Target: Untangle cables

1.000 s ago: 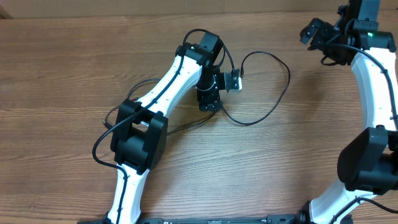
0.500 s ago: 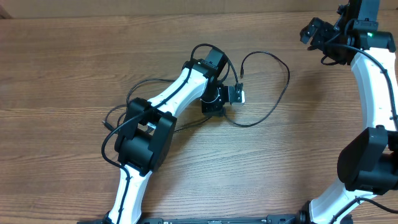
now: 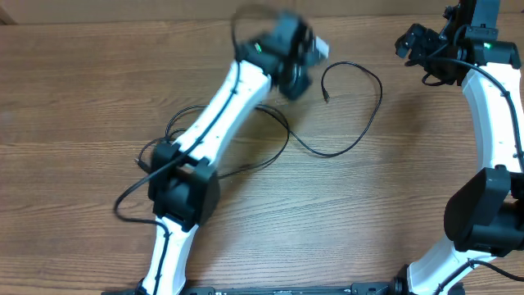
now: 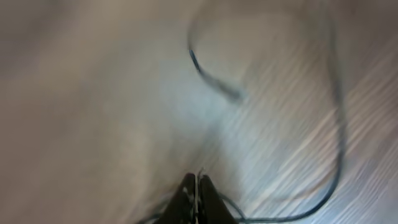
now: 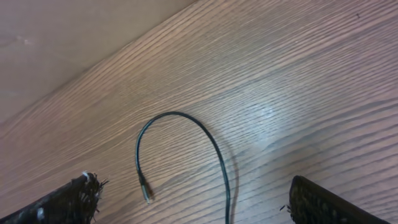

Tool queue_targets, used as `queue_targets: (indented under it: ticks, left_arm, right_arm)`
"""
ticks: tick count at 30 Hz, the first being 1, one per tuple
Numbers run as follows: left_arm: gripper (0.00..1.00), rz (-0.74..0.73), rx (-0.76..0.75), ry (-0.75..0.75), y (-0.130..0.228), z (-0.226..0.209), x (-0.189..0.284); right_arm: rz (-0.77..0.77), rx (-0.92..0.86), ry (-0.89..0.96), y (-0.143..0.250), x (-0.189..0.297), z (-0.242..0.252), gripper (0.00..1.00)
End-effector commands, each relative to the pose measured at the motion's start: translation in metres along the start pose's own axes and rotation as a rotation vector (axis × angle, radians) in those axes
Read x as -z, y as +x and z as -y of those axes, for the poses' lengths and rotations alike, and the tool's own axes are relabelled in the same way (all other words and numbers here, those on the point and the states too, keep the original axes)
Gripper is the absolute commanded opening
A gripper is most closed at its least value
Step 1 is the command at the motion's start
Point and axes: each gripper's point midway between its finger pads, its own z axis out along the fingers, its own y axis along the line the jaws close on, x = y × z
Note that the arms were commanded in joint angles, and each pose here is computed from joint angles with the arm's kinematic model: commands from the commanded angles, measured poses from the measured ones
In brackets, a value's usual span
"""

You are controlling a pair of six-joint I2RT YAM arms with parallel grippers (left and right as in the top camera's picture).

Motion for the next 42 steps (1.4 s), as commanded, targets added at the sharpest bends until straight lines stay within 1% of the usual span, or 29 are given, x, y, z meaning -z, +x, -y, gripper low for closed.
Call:
queue_targets:
  ticks: [1, 3, 4, 5, 6, 7, 8, 9, 12, 13, 14, 15, 17, 20, 22, 25, 26, 30, 34, 40, 42]
  left_arm:
    - [0.04, 0.17, 0.155, -0.097, -0.049, -0.014, 0.092]
    - [0.04, 0.189, 0.297, -0.147, -0.051, -0.023, 0.108]
    - [0.04, 0.202, 0.405, -0.179, -0.051, -0.032, 0.116]
    - [0.07, 0.214, 0.478, -0.205, -0.051, -0.038, 0.122]
    - [0.42, 0.233, 0.541, -0.239, -0.051, -0.046, 0.128]
    - [0.93, 0.254, 0.584, -0.275, -0.051, -0.054, 0.134]
    - [1.0, 0.28, 0.643, -0.309, -0.052, -0.064, 0.141]
    - [1.0, 0.305, 0.711, -0.328, -0.051, -0.072, 0.149]
    - [1.0, 0.358, 0.857, -0.371, -0.047, -0.091, 0.164]
    - [1.0, 0.369, 0.893, -0.381, -0.045, -0.096, 0.168]
    - [1.0, 0.379, 0.921, -0.383, -0.043, -0.101, 0.171]
    - [1.0, 0.385, 0.949, -0.384, -0.042, -0.106, 0.172]
    - [1.0, 0.387, 0.971, -0.375, -0.039, -0.111, 0.174]
    - [1.0, 0.364, 0.986, -0.361, -0.032, -0.116, 0.175]
    - [1.0, 0.348, 0.993, -0.356, -0.027, -0.118, 0.174]
    - [1.0, 0.341, 0.992, -0.356, -0.025, -0.12, 0.174]
    - [1.0, 0.333, 0.959, -0.361, -0.025, -0.12, 0.174]
    - [1.0, 0.314, 0.904, -0.371, -0.023, -0.12, 0.174]
    - [1.0, 0.305, 0.872, -0.392, -0.021, -0.122, 0.175]
    - [1.0, 0.304, 0.873, -0.403, -0.02, -0.123, 0.175]
    - [1.0, 0.3, 0.873, -0.403, -0.019, -0.123, 0.175]
  right_arm:
    - [0.021, 0.007, -0.047, -0.008, 0.008, -0.011, 0.95]
    - [-0.007, 0.006, -0.097, -0.003, 0.008, -0.02, 0.96]
    - [-0.03, 0.008, -0.135, 0.002, 0.008, -0.027, 1.0]
    - [-0.048, 0.008, -0.159, 0.007, 0.008, -0.033, 1.0]
    - [-0.064, -0.009, -0.161, 0.012, 0.007, -0.036, 1.0]
    - [-0.085, -0.033, -0.162, 0.019, 0.004, -0.04, 1.0]
    - [-0.108, -0.064, -0.163, 0.026, 0.001, -0.045, 1.0]
    - [-0.144, -0.112, -0.17, 0.037, -0.002, -0.054, 1.0]
    - [-0.212, -0.211, -0.178, 0.064, -0.009, -0.079, 1.0]
    - [-0.225, -0.205, -0.191, 0.073, -0.013, -0.092, 1.0]
    - [-0.226, -0.156, -0.219, 0.08, -0.016, -0.107, 1.0]
    - [-0.215, -0.071, -0.251, 0.085, -0.02, -0.122, 1.0]
    - [-0.154, 0.226, -0.339, 0.096, -0.029, -0.157, 1.0]
    - [-0.041, 0.803, -0.408, 0.126, -0.049, -0.2, 1.0]
    - [0.009, 1.059, -0.383, 0.142, -0.065, -0.213, 1.0]
    - [0.03, 1.338, -0.334, 0.166, -0.095, -0.219, 1.0]
    - [0.0, 1.417, -0.346, 0.182, -0.113, -0.215, 1.0]
    - [-0.122, 1.41, -0.426, 0.219, -0.135, -0.203, 1.0]
    - [-0.237, 1.4, -0.432, 0.241, -0.138, -0.186, 0.94]
    - [-0.325, 1.358, -0.414, 0.252, -0.132, -0.174, 0.87]
    - [-0.344, 1.363, -0.4, 0.251, -0.122, -0.173, 0.87]
